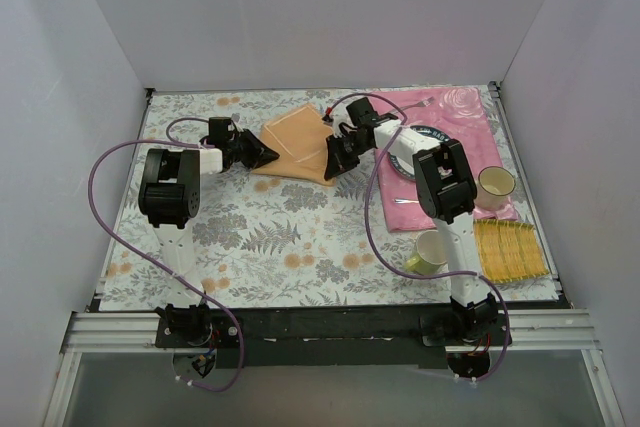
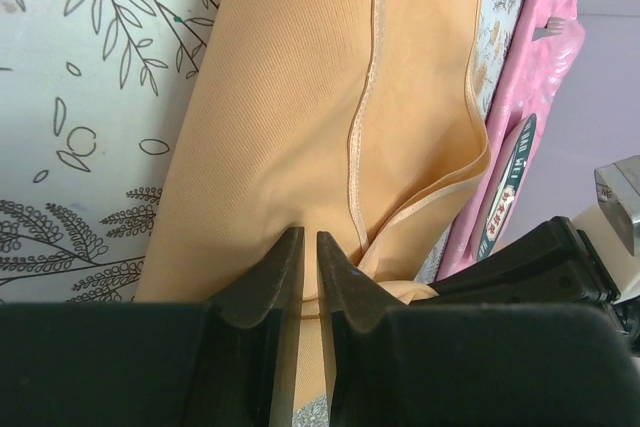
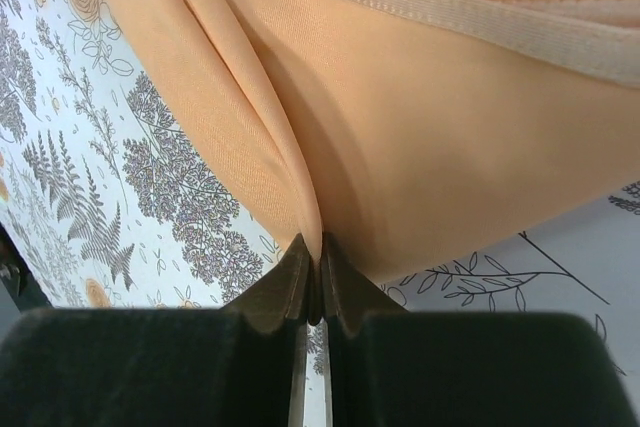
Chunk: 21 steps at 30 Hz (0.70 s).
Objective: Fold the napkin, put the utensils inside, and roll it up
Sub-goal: Roll the napkin with the utensil
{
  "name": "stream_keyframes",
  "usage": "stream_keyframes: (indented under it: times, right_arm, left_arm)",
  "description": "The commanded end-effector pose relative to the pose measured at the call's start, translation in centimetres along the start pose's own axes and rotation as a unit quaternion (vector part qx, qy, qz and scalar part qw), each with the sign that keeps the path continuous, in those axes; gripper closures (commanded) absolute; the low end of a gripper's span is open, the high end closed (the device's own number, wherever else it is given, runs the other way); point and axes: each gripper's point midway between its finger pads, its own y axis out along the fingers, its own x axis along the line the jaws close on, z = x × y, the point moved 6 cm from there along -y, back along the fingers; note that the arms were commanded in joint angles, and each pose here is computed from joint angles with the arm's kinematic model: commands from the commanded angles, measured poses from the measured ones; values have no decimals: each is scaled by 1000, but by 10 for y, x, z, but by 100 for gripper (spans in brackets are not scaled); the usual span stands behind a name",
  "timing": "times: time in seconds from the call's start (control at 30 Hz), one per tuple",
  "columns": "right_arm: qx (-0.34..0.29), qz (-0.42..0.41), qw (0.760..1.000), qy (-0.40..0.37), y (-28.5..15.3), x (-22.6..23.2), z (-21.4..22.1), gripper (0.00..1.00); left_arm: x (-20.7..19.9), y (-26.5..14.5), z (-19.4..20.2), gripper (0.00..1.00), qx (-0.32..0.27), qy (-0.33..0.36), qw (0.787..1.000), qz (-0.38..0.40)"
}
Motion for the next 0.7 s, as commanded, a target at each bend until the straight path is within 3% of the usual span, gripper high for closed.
stream_keyframes:
  times: [0.0, 0.13, 0.23, 0.33, 0.4, 0.5, 0.67]
  right_arm:
    - [29, 43, 999, 17, 7, -23, 19, 86]
    - [13, 64, 998, -7, -7, -16, 3, 56]
    - [-11, 102, 993, -53, -26, -2, -17, 45]
    - [-46, 159, 979, -120, -43, 18, -25, 40]
    - [-88, 204, 956, -193, -44, 34, -37, 37]
    - [-122, 262, 929, -233, -53, 48, -34, 29]
    - [-137, 238, 930, -243, -54, 60, -37, 27]
  left_arm:
    - [28, -5, 1, 89, -6, -7, 998, -56]
    - [28, -5, 2, 89, -4, -9, 998, -54]
    - [27, -5, 2, 89, -4, -8, 999, -54]
    - [28, -6, 3, 89, -2, -8, 998, -54]
    - [28, -5, 2, 89, -2, -8, 998, -54]
    - [27, -5, 1, 89, -3, -7, 998, -55]
    - [28, -6, 2, 90, -3, -8, 998, -58]
